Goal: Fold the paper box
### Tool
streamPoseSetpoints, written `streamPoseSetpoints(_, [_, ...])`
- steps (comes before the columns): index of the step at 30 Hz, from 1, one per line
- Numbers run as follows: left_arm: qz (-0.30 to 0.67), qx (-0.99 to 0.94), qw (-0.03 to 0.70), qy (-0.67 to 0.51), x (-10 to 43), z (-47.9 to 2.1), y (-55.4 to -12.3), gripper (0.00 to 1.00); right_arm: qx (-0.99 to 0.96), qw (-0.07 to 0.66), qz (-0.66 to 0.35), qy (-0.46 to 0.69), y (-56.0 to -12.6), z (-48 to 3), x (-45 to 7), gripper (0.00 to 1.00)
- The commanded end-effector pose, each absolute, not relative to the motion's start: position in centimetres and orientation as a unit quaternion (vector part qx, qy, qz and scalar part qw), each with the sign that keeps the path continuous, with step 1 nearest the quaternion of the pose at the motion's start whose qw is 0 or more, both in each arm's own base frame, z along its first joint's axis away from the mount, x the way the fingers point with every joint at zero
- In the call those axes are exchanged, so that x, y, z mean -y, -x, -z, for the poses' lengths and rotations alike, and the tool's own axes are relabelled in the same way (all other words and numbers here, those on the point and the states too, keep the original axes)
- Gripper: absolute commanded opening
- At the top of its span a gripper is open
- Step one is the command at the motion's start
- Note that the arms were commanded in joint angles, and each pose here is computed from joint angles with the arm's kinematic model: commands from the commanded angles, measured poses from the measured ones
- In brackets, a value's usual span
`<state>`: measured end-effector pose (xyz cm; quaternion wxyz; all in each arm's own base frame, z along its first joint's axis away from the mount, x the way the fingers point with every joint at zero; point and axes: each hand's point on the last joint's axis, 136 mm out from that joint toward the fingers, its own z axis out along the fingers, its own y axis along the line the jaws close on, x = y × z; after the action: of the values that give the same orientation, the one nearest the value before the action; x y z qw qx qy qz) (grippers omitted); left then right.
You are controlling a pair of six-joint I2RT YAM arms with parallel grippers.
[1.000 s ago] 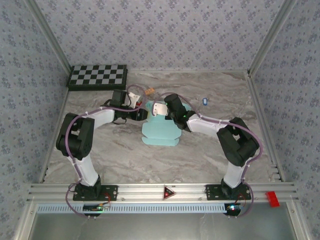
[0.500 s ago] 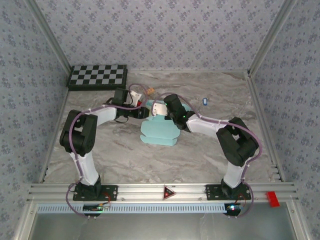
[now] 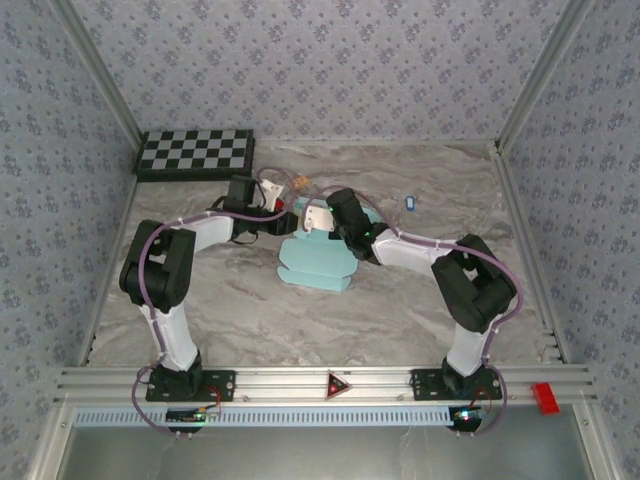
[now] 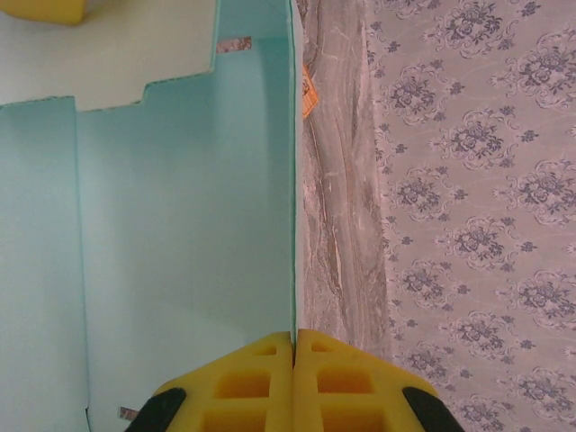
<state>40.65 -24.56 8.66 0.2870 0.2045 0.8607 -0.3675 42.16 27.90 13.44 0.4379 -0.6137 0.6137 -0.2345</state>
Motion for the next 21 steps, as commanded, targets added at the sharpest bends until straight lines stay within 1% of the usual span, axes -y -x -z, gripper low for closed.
streamPoseSetpoints(1, [0.375, -0.844, 0.313, -0.222, 25.8, -9.5, -41.2, 0.34, -0.611, 0.428, 0.212, 0.631, -41.0, -11.9, -28.9, 0.00])
streamPoseSetpoints(10, [0.335, -0.858, 0.333, -0.201, 25.4, -8.7, -42.5, 0.41, -0.609, 0.427, 0.210, 0.634, -40.9, -11.8, -29.0, 0.00])
streamPoseSetpoints(16, [0.329, -0.858, 0.344, -0.195, 25.3, -8.8, -43.0, 0.41, -0.609, 0.427, 0.209, 0.635, -40.7, -11.9, -29.1, 0.00])
streamPoseSetpoints(21, [0.311, -0.864, 0.348, -0.189, 25.1, -8.3, -43.3, 0.44, -0.607, 0.427, 0.208, 0.637, -40.7, -11.8, -29.2, 0.00])
